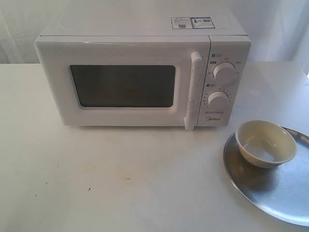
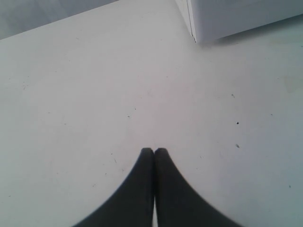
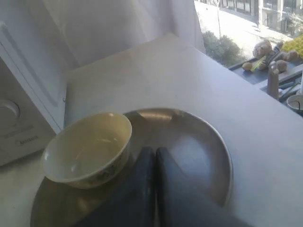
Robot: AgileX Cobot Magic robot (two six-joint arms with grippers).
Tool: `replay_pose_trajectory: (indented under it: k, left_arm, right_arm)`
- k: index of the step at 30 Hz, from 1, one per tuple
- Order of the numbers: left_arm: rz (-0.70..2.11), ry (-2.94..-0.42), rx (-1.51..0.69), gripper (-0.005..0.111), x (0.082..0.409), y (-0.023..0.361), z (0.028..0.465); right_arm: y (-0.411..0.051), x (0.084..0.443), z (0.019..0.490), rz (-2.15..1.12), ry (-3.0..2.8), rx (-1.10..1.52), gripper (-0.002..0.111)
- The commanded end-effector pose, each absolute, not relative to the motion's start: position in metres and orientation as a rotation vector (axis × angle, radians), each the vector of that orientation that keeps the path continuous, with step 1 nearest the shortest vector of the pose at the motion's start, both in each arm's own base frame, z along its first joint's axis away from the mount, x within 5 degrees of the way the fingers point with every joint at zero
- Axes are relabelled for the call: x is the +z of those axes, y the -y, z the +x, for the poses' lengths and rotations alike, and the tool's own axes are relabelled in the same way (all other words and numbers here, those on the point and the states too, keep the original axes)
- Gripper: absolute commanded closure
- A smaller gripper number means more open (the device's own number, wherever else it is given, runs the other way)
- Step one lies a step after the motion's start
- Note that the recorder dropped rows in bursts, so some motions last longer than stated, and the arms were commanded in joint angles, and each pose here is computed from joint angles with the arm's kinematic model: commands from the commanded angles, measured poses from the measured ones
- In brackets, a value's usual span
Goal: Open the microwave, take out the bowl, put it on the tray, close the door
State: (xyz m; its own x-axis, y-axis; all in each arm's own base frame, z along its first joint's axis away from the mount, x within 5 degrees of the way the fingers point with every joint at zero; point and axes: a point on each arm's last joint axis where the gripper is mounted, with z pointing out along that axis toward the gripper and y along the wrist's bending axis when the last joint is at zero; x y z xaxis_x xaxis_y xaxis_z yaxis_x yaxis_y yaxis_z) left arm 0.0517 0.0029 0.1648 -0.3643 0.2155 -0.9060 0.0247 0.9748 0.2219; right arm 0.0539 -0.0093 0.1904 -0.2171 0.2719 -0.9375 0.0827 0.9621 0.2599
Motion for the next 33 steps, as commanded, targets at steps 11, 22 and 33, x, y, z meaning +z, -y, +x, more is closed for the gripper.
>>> replay_pose_trajectory:
  k: [11,22,33]
  left_arm:
    - [0.168,-1.93,0.193,0.107,0.166,-0.003,0.052]
    - [0.168,-1.93,0.193,0.107,0.166,-0.003,0.052]
    - [0.168,-1.93,0.193,0.107,0.166,-0.003,0.052]
  right_arm:
    - [0.004,0.19,0.056,0.127,-1.74,0.15,0.108]
    - [-0.001,0.188,0.055,-0.239,-1.749,-0.064,0.108]
    - [-0.006,0.186,0.054,-0.369,-1.75,-0.096,0.108]
